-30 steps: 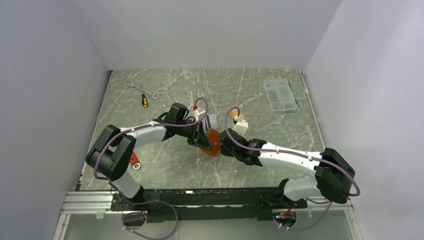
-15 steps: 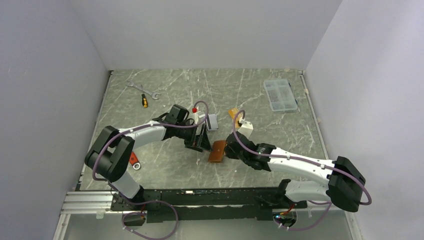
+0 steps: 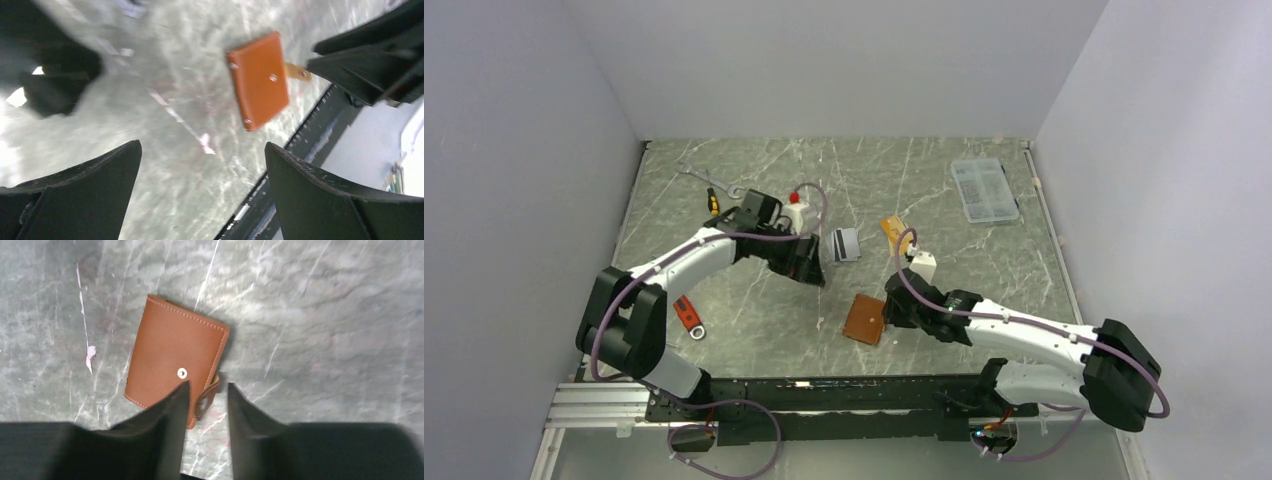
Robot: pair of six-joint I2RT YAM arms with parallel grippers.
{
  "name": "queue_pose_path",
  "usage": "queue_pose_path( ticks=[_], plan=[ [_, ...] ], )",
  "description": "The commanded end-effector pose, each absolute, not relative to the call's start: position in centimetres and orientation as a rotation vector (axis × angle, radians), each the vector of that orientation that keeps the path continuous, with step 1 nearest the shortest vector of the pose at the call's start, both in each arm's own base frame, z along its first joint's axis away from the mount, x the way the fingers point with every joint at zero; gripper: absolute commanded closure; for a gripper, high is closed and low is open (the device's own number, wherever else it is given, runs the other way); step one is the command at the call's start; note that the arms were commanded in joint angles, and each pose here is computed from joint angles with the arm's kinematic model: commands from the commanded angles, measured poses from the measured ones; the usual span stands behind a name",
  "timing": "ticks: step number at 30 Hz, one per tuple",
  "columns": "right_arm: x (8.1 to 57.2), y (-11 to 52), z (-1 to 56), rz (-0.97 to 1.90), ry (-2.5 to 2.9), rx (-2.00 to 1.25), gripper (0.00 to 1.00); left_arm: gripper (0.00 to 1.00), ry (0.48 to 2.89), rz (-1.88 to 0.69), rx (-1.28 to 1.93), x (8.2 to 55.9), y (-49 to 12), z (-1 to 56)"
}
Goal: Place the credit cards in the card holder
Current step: Open the card holder at the center of the board.
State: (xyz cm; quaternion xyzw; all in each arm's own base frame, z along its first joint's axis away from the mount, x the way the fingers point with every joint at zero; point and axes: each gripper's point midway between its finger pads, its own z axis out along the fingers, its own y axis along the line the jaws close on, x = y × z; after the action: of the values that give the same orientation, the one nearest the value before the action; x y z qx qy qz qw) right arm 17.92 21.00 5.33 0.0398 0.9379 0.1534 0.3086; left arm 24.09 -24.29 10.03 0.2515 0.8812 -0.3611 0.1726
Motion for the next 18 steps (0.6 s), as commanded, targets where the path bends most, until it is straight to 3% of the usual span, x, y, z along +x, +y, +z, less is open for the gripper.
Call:
queue_pose_path(
  ticks=[1, 3, 6, 12, 18],
  plan=[
    [21.0, 21.1, 9.5, 0.443, 2.375, 0.098, 0.53, 0.01, 2.492, -0.884, 0.586, 28.7, -19.9, 10.7],
    [22.1, 22.2, 10.9, 0.477, 2.349, 0.074, 0.41, 0.01, 2.509, -0.812, 0.505, 30.4, -18.1, 10.1],
    [24.0, 24.2, 12.6, 0.525, 2.311, 0.041, 0.38, 0.01, 2.518, -0.772, 0.406, 32.0, -16.6, 9.0],
    [29.6, 30.5, 14.8, 0.693, 2.237, -0.022, 0.53, 0.02, 2.486, -0.820, 0.286, 34.0, -16.7, 7.4],
    [34.3, 35.9, 11.9, 0.810, 2.281, -0.074, 0.61, 0.10, 2.442, -0.829, 0.278, 35.0, -16.7, 6.6]
  ],
)
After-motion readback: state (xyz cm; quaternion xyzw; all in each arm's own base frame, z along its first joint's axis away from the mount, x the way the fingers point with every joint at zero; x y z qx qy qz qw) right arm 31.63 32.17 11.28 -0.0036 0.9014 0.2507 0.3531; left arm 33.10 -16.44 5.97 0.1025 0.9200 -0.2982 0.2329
